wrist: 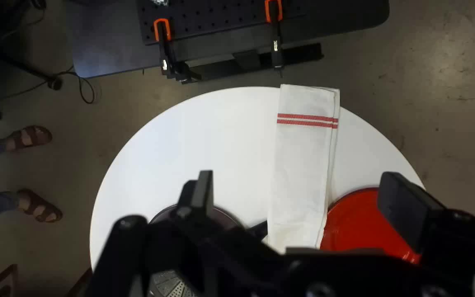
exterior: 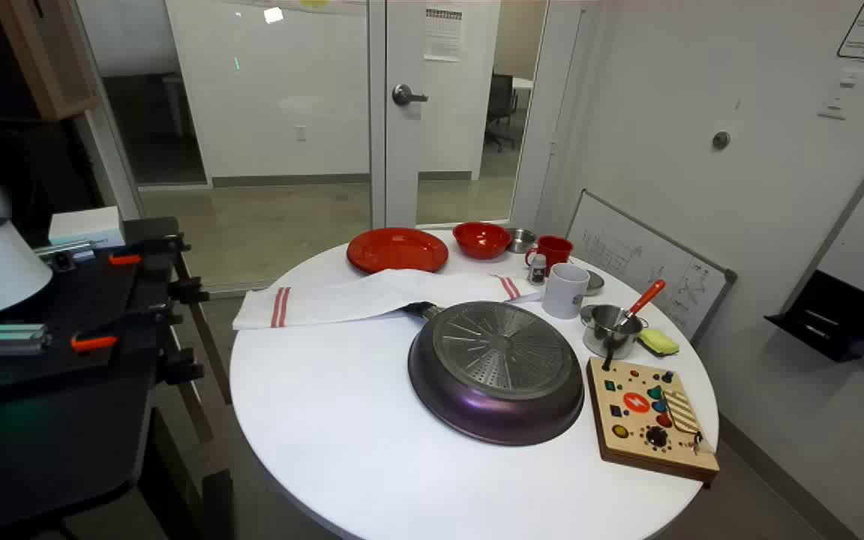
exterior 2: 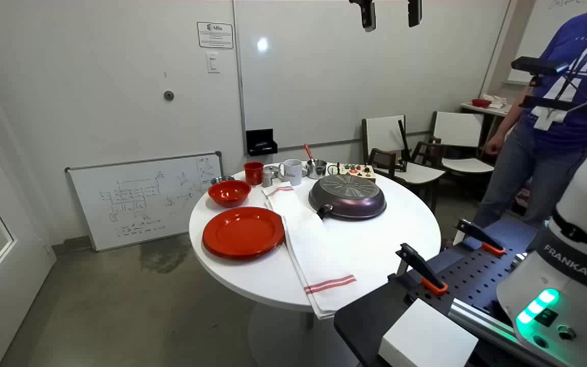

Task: Fold the towel on the table

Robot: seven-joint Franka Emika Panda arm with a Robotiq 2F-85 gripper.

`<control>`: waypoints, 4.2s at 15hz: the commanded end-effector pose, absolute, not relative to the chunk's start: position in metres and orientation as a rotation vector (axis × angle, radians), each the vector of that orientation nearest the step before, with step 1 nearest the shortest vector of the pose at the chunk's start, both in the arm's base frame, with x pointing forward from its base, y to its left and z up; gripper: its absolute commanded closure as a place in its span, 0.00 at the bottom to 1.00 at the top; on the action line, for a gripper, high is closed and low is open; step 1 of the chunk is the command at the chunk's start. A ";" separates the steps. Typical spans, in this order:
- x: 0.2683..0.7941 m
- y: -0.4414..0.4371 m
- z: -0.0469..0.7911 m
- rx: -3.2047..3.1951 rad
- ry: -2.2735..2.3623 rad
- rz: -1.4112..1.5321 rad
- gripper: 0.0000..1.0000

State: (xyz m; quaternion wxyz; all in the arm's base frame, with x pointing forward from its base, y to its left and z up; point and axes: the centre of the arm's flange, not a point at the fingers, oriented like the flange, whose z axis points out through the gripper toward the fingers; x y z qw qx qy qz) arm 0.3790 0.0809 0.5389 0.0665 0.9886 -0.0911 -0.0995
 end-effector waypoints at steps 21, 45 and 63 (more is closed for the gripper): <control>0.326 0.070 0.463 2.997 -0.032 0.057 0.00; 0.376 0.157 0.270 2.750 0.099 -0.225 0.00; 0.366 0.116 0.210 2.646 -0.398 -0.615 0.00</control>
